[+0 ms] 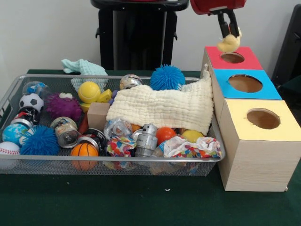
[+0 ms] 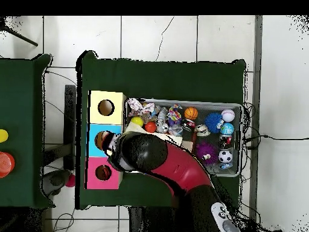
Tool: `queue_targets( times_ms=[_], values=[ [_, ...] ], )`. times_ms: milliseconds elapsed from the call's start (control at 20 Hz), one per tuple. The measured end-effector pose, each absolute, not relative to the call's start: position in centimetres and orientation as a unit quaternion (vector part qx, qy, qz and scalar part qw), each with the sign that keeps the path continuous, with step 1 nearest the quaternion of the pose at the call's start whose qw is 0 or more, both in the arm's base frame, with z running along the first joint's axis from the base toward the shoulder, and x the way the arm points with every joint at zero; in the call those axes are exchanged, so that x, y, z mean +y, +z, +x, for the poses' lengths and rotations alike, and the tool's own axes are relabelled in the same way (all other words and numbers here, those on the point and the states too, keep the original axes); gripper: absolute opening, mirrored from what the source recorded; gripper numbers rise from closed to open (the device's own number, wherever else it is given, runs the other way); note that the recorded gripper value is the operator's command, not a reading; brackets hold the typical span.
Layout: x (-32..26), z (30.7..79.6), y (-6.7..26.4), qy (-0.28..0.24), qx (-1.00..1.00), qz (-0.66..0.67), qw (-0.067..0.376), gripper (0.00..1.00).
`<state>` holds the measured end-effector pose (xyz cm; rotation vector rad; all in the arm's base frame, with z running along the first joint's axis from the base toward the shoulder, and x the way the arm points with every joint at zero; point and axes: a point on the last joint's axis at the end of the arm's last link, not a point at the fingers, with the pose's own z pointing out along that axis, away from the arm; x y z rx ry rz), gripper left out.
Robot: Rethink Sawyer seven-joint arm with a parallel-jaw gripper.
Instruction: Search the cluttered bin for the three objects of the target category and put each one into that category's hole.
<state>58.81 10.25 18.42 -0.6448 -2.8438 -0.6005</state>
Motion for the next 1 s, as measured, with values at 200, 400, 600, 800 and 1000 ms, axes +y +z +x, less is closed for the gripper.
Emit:
queue_targets(
  times_ms=[200, 400, 600, 800, 1000],
  values=[
    [11.1, 57.4, 17.5, -0.2, -0.951, -0.215, 0.099, 0.0],
    [12.1, 55.7, 15.4, -0.195, -0.95, -0.215, 0.114, 0.0],
    [12.6, 54.4, 13.5, -0.192, -0.948, -0.218, 0.127, 0.0],
    [12.8, 53.9, 12.3, -0.193, -0.946, -0.221, 0.138, 0.0],
    [13.0, 53.5, 11.6, -0.194, -0.944, -0.222, 0.147, 0.0]
  ],
)
